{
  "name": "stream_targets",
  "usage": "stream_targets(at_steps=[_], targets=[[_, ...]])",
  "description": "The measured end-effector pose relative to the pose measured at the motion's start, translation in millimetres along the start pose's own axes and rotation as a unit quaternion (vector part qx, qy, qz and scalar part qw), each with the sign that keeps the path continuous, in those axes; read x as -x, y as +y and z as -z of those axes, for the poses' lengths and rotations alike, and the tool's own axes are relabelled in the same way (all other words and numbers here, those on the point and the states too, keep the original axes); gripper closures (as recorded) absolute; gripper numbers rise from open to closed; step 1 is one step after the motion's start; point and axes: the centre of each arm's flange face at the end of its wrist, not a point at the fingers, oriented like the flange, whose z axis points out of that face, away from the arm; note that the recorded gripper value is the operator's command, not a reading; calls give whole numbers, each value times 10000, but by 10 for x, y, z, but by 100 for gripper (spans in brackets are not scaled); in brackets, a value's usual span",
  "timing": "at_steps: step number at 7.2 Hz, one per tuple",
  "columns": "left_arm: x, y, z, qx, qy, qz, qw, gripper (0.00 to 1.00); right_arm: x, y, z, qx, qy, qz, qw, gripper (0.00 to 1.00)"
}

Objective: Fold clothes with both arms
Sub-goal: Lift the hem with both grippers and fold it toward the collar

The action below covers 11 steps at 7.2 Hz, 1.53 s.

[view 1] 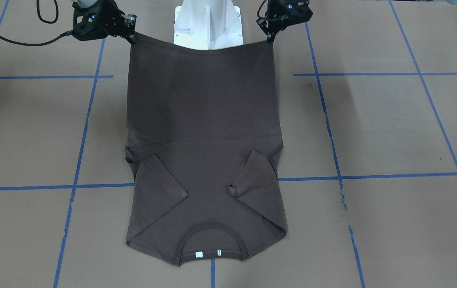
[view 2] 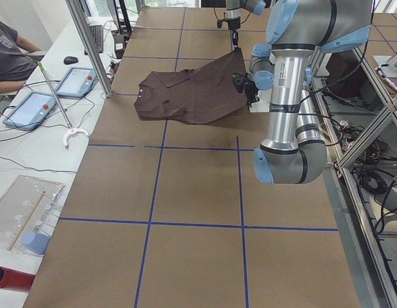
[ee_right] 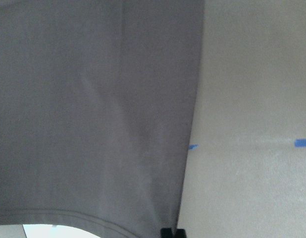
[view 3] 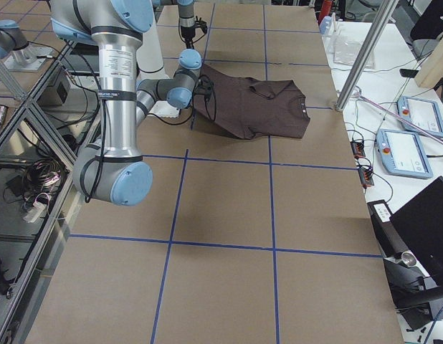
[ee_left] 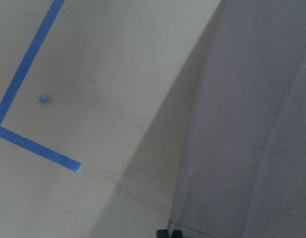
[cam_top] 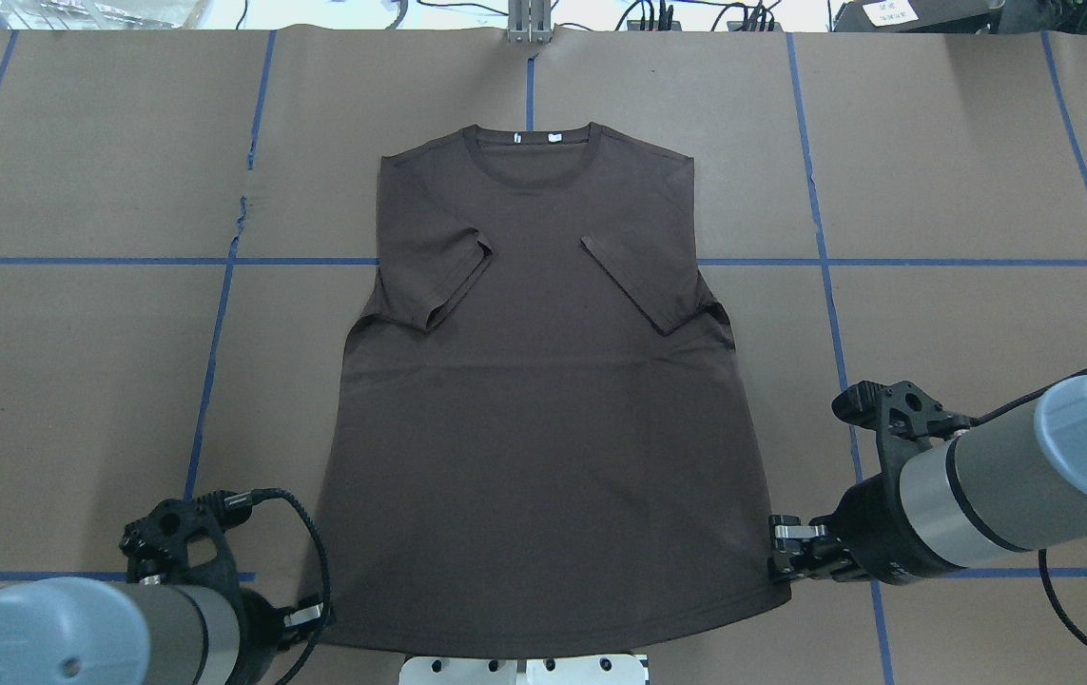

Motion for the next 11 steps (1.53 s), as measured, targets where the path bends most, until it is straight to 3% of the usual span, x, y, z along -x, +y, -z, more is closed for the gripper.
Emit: stream_targets(at_steps=[2, 4, 5, 7, 9, 11], targets=[[131, 310, 430, 438, 30, -224, 9988, 100, -66, 126, 111, 267, -7, 1, 9996, 100], [78, 320, 516, 539, 100, -223, 9983, 100, -56, 61, 106, 243, -22, -11, 9997, 100], [4, 150, 523, 368, 163, -157, 9991, 100, -5, -110, 134, 57, -92, -53, 9999, 100], [-180, -451, 520, -258, 250, -205, 9991, 100, 117, -635, 259, -444, -254, -136, 9986, 100], [-441, -1177, 523, -934, 223, -392, 9946, 100, 336, -1350, 443, -1011, -384, 36, 9941, 100], [-640, -1912, 461, -1480, 25, -564, 9874, 100, 521, -2148, 546, -1488, -289, 117, 9884, 100]])
